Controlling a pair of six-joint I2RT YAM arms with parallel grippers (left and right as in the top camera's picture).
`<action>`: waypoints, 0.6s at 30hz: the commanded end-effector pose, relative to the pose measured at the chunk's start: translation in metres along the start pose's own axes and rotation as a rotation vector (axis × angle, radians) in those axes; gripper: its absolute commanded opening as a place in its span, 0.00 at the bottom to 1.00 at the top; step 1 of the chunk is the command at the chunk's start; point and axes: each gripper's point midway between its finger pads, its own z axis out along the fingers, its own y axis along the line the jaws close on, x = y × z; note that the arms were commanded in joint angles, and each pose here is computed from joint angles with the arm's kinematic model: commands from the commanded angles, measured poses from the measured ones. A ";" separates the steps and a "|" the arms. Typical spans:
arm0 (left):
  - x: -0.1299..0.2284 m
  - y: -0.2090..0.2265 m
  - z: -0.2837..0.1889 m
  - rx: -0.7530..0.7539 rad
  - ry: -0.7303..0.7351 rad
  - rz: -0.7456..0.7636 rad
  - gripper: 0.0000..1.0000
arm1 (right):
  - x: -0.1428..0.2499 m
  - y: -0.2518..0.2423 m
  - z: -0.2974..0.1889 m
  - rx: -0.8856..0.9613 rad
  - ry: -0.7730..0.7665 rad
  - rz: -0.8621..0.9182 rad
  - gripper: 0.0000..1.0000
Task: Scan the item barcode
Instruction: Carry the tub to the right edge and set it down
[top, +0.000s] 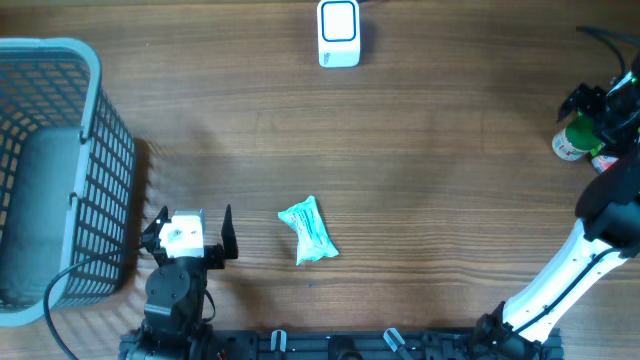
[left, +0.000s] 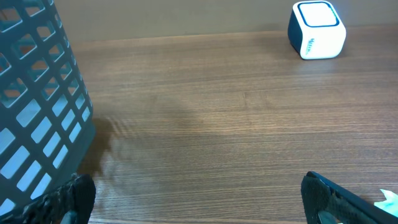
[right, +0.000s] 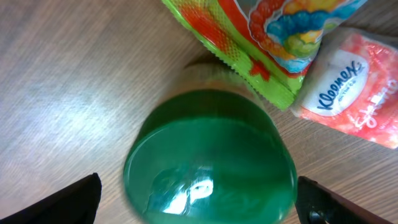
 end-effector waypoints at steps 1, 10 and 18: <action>-0.001 0.000 0.000 -0.001 -0.008 -0.010 1.00 | -0.013 0.032 -0.099 -0.123 -0.183 0.038 1.00; -0.001 0.000 0.000 -0.001 -0.008 -0.010 1.00 | 0.270 0.262 -0.095 -0.254 0.184 -0.843 1.00; -0.001 0.000 0.000 -0.001 -0.008 -0.010 1.00 | 0.433 0.271 -0.006 -0.030 0.268 -1.096 1.00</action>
